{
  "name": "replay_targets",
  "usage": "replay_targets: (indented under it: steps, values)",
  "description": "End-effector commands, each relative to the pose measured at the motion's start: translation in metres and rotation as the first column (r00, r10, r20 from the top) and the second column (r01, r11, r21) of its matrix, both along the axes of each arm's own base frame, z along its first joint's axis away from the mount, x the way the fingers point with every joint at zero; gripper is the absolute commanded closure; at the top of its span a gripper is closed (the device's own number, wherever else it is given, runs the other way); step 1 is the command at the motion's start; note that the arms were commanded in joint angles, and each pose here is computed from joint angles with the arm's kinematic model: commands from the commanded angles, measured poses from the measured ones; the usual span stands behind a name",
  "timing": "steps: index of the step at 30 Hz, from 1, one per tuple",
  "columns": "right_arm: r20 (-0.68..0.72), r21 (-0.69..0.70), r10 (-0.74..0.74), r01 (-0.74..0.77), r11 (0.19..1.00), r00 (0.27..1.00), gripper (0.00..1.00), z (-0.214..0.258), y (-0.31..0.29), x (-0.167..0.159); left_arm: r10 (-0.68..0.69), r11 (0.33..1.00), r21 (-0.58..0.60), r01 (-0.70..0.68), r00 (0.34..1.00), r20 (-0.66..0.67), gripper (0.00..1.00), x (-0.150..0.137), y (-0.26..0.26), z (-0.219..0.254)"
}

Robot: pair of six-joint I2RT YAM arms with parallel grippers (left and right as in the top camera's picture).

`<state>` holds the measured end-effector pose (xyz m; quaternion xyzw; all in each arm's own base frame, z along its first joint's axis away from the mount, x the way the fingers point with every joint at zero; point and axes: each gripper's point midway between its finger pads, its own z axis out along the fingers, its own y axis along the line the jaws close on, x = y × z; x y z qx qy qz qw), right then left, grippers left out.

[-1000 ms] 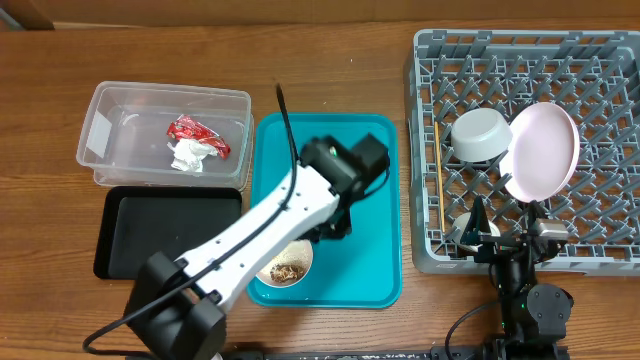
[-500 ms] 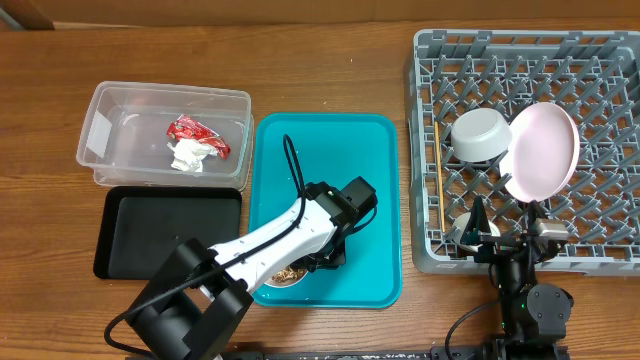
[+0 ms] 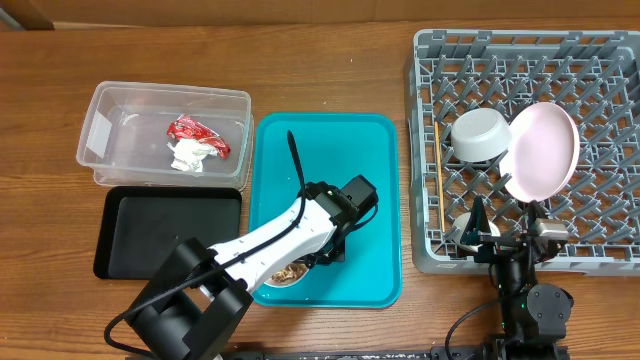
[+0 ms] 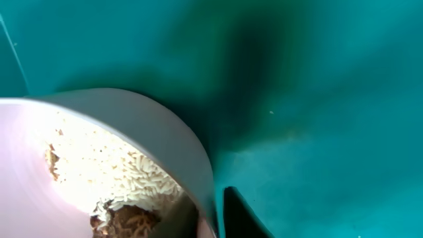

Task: Sort waste into correct bins and load items into the dishwasher
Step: 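Grasp the rim of the white food bowl with the left gripper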

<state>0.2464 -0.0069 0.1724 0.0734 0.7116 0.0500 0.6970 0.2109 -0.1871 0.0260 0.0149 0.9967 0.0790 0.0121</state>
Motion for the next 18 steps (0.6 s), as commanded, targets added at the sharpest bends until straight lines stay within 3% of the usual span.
replay_targets:
  steps: [1,10,18]
  values:
    - [0.0,-0.001,-0.003,0.003,1.0,1.0,0.0,-0.002,-0.001,0.0,-0.029,0.999,0.042,0.027,0.998,0.047,0.96,0.011,0.007,0.002]
    - [0.001,-0.001,-0.003,0.003,1.0,1.0,0.0,-0.002,-0.001,0.0,-0.118,0.993,0.017,0.117,0.991,0.066,0.96,0.023,-0.006,0.016]
    - [0.0,-0.001,-0.003,0.003,1.0,1.0,0.0,-0.002,-0.001,0.0,-0.151,0.976,-0.125,0.179,0.966,0.208,0.96,0.072,-0.047,0.1]
